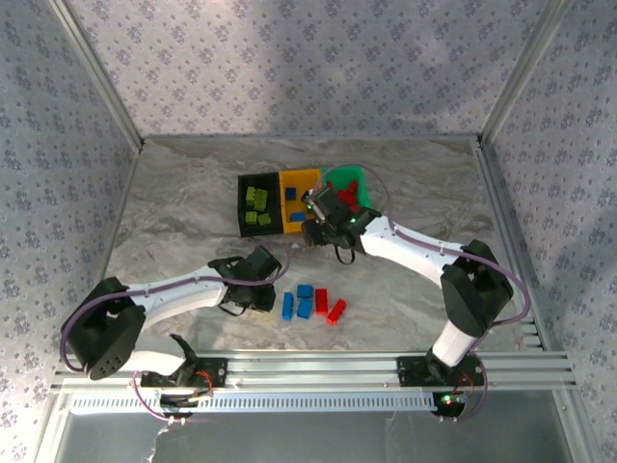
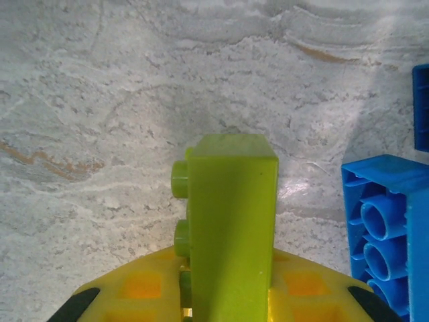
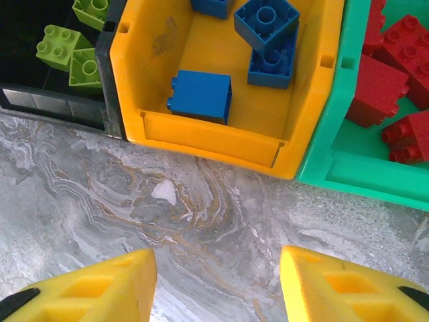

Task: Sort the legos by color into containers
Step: Pick up the lego from the middle-left of the table, then place the lego in the container.

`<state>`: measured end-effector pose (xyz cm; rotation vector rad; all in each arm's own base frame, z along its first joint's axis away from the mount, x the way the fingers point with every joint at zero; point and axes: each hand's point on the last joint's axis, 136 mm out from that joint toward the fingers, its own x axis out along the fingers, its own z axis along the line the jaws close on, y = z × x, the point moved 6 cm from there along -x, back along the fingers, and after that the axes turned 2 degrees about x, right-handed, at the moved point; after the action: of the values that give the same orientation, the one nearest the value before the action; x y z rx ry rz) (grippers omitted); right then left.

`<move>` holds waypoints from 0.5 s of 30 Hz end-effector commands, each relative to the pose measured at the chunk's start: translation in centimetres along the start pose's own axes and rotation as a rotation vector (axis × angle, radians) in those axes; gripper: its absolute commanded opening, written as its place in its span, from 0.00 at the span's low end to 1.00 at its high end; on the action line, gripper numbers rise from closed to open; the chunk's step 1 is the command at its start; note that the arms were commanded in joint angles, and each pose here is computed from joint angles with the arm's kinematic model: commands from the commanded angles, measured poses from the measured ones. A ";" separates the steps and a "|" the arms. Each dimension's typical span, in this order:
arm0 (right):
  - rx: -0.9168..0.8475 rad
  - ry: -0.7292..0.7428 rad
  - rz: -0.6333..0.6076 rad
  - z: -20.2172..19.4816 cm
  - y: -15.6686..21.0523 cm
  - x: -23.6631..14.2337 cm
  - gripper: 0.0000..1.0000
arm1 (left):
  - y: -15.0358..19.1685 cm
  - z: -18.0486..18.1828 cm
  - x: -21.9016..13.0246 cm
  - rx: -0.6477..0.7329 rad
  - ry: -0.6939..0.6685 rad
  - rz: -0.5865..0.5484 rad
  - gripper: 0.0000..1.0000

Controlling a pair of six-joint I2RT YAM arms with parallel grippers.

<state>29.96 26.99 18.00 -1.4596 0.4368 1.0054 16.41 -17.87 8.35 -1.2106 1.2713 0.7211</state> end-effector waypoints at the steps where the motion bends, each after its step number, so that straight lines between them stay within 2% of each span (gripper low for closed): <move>1: 0.025 0.020 -0.033 -0.8 -0.3 -1.2 0.53 | -1.9 -0.5 -1.8 -0.013 -0.006 -0.086 0.12; 7: 0.034 0.050 -0.006 -2.3 1.7 -1.1 0.53 | -4.7 0.3 -3.4 -0.038 -0.054 -0.144 0.10; 15: 0.041 0.070 0.013 -4.4 4.0 -1.4 0.53 | -9.9 2.0 -5.4 -0.106 -0.052 -0.212 0.07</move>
<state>27.67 22.59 15.59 -1.4636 0.5239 0.9895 23.72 -17.81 14.96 -1.3949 1.0665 0.6663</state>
